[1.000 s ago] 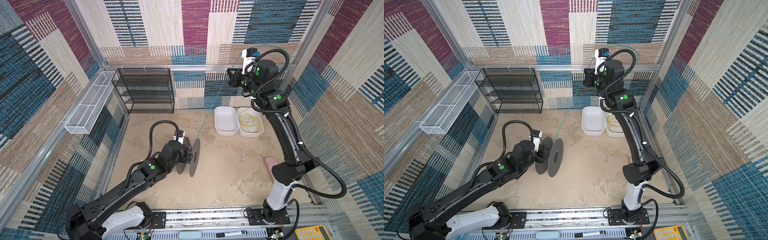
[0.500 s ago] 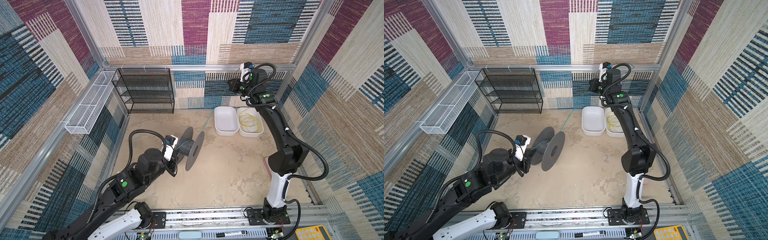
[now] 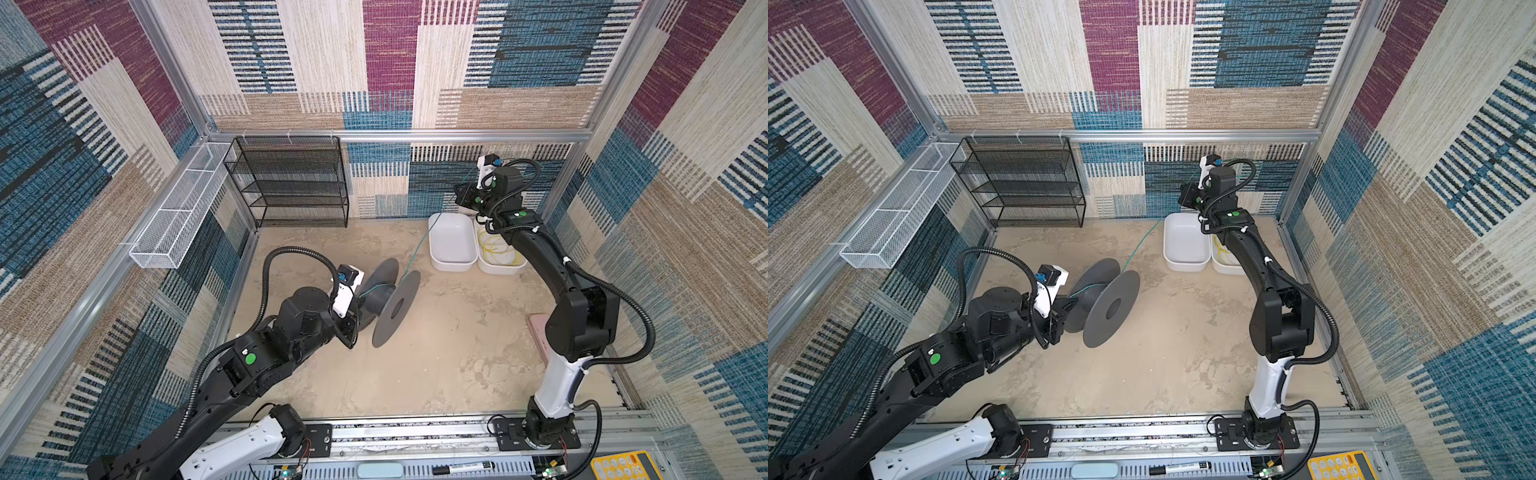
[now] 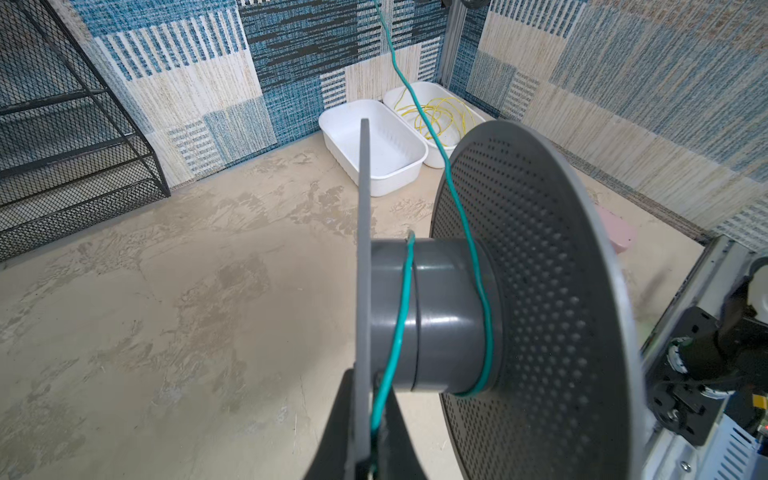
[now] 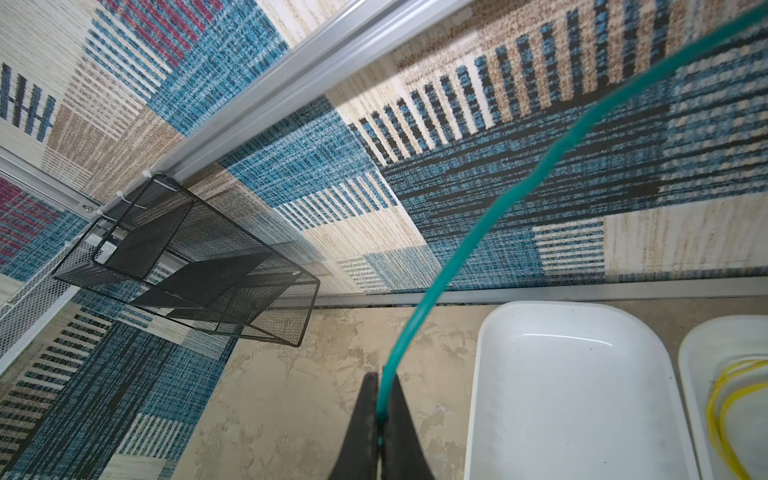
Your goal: Wrap the cables
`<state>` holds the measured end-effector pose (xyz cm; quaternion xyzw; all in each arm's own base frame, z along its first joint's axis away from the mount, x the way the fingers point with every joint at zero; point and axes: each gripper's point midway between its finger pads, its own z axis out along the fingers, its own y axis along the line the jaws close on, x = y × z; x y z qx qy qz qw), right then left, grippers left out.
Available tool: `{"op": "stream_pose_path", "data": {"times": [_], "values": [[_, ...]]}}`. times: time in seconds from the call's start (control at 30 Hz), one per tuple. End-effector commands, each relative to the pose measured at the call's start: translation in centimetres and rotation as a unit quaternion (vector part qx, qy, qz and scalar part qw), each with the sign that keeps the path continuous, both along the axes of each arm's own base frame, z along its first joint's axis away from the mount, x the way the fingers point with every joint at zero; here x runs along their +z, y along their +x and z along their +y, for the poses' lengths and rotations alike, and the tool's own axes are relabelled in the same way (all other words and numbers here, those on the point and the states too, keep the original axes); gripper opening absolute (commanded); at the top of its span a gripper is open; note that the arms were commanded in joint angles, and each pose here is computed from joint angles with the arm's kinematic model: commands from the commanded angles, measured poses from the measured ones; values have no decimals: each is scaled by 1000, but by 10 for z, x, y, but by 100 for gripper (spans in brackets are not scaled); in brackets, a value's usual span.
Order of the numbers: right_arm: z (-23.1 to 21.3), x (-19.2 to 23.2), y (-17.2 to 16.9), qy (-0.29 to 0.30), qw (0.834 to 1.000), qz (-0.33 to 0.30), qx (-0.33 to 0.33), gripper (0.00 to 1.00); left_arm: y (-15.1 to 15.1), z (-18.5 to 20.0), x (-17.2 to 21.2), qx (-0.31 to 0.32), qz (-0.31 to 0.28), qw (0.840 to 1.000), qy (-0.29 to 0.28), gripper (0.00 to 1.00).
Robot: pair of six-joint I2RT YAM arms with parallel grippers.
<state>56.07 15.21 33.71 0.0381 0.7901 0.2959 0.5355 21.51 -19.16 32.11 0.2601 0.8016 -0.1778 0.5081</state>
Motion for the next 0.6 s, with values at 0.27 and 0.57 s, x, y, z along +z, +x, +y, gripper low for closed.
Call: {"op": "stream_pose_path", "data": {"times": [0.27,0.57], "values": [[-6,-41,-22,21,1000,5,-7,0,23,3,43,8,8,995,-101,0],[-12,-97,-52,47,997,50,-22,0,47,7,85,1,2,985,-172,0]]}}
